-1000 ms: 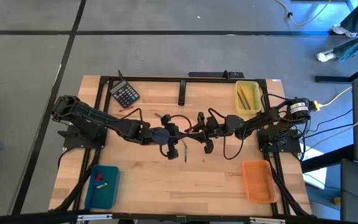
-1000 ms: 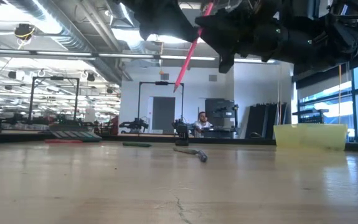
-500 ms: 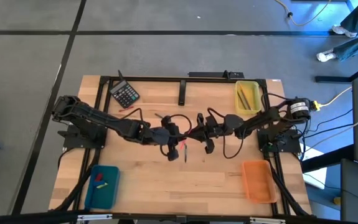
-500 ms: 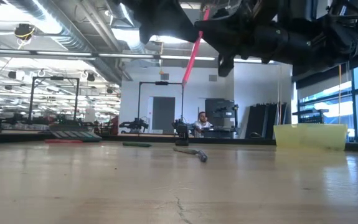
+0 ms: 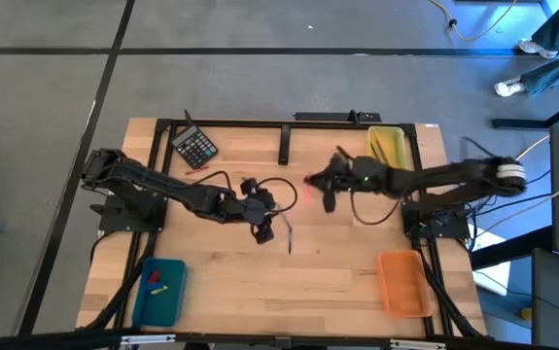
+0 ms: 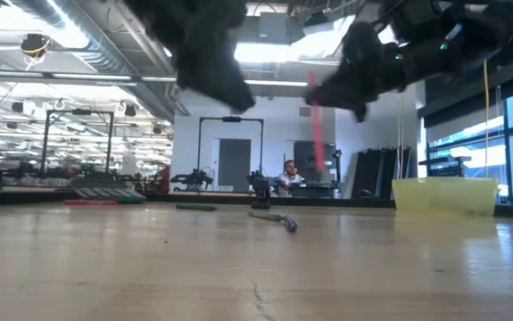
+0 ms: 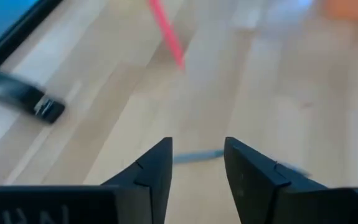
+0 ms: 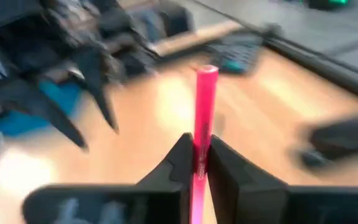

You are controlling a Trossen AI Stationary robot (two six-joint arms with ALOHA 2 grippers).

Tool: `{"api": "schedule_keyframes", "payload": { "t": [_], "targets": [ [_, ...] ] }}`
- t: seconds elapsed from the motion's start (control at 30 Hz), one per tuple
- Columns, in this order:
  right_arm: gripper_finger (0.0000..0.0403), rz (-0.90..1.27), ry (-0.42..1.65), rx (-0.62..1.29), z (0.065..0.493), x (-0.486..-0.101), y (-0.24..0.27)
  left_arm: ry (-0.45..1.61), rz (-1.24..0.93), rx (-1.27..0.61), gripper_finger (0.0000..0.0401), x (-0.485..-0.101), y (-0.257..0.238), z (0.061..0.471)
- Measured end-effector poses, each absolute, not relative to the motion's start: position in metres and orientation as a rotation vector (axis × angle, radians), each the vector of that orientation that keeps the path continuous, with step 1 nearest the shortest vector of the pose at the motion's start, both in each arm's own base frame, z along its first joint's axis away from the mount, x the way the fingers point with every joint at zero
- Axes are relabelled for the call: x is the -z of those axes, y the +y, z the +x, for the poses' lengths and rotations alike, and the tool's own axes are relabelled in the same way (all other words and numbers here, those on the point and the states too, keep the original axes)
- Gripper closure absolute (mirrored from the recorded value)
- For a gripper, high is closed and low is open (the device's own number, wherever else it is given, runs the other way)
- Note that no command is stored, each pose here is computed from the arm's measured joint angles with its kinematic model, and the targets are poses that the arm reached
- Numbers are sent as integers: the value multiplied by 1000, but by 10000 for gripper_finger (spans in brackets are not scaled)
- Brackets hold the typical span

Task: Sort crayons/erasers/pens/pencils in bins
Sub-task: Put the pink pencil into the yellow bin

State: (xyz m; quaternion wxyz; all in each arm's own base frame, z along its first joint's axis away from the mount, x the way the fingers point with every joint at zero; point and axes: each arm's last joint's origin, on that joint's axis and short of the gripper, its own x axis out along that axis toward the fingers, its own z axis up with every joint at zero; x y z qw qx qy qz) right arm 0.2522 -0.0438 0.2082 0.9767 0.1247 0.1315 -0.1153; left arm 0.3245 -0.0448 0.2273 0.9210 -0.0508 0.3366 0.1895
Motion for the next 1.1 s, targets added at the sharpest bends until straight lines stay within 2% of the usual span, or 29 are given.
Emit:
{"api": "schedule_keyframes", "payload": {
  "t": [0.23, 0.4, 0.7, 1.1],
  "targets": [
    [364, 104, 579, 921, 197, -252, -75, 739, -177, -488, 267, -190, -25, 309],
    [363, 75, 690, 1185, 175, -271, -100, 735, -217, -521, 268, -179, -18, 304],
    [362, 169, 887, 1366, 150, -242, -155, 734, -205, -500, 268, -178, -24, 303],
    [350, 342, 1097, 1294, 145, -193, -196, 739, -185, -495, 268, -178, -24, 303]
  ]
}}
